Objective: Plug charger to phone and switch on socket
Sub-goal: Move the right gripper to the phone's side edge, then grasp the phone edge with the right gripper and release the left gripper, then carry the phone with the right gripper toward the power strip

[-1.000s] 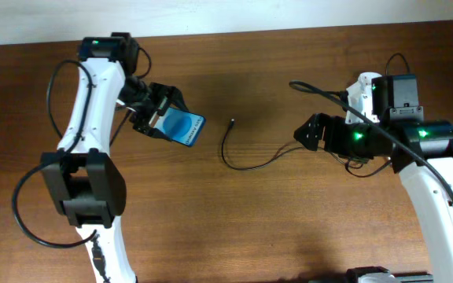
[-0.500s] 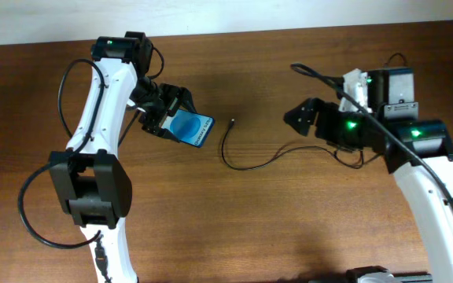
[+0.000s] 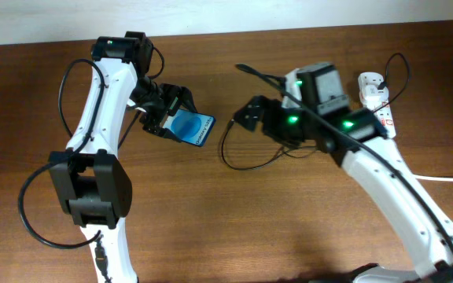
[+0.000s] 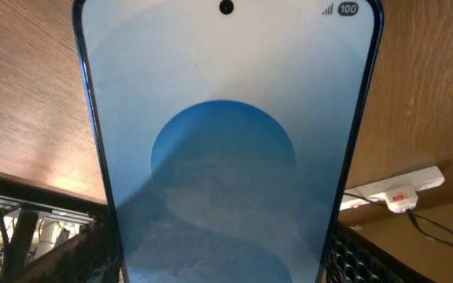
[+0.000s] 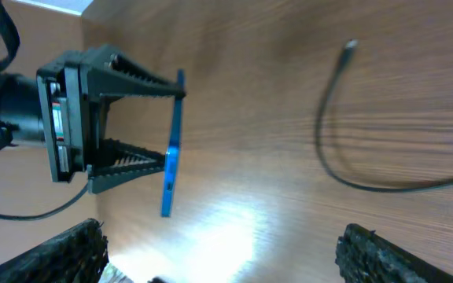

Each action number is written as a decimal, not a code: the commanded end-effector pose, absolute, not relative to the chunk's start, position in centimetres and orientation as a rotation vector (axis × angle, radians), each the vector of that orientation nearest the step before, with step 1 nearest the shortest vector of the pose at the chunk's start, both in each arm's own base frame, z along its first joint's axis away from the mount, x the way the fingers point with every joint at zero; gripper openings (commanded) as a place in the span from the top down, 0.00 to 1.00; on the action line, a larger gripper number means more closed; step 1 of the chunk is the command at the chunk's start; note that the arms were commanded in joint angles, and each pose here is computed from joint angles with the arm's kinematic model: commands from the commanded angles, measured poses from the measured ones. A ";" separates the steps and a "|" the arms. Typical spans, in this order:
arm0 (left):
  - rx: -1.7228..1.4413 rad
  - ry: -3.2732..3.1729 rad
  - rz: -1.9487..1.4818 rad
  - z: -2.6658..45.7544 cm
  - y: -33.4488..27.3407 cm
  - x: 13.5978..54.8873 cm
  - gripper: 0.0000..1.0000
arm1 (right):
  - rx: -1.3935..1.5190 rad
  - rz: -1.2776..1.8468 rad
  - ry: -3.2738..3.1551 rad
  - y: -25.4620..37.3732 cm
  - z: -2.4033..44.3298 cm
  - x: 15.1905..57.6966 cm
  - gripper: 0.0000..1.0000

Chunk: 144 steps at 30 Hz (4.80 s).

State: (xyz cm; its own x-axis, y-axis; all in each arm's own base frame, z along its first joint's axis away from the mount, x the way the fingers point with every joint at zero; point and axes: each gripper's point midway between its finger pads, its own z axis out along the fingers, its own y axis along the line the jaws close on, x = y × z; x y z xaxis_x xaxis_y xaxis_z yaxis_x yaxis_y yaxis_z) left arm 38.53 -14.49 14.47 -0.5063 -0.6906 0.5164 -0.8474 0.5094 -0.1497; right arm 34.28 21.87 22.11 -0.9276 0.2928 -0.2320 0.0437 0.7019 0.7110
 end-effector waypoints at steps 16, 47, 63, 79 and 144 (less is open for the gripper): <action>1.209 -2.380 0.656 15.8 -17.4 39.1 1.00 | 0.364 1.051 2.603 28.6 18.5 35.5 0.31; 1.161 -2.300 0.736 16.9 -19.1 38.4 1.00 | 0.352 1.051 2.558 30.5 17.2 37.0 0.65; 1.161 -2.300 0.735 16.9 -19.1 38.4 1.00 | 0.348 1.058 2.561 30.6 17.2 36.9 0.96; 1.160 -2.300 0.736 16.9 -19.1 38.4 0.25 | 0.335 1.090 2.572 30.9 17.3 36.6 0.96; 0.119 -2.639 1.565 21.7 -20.9 42.9 0.01 | 0.485 1.243 2.169 13.0 24.6 34.2 0.96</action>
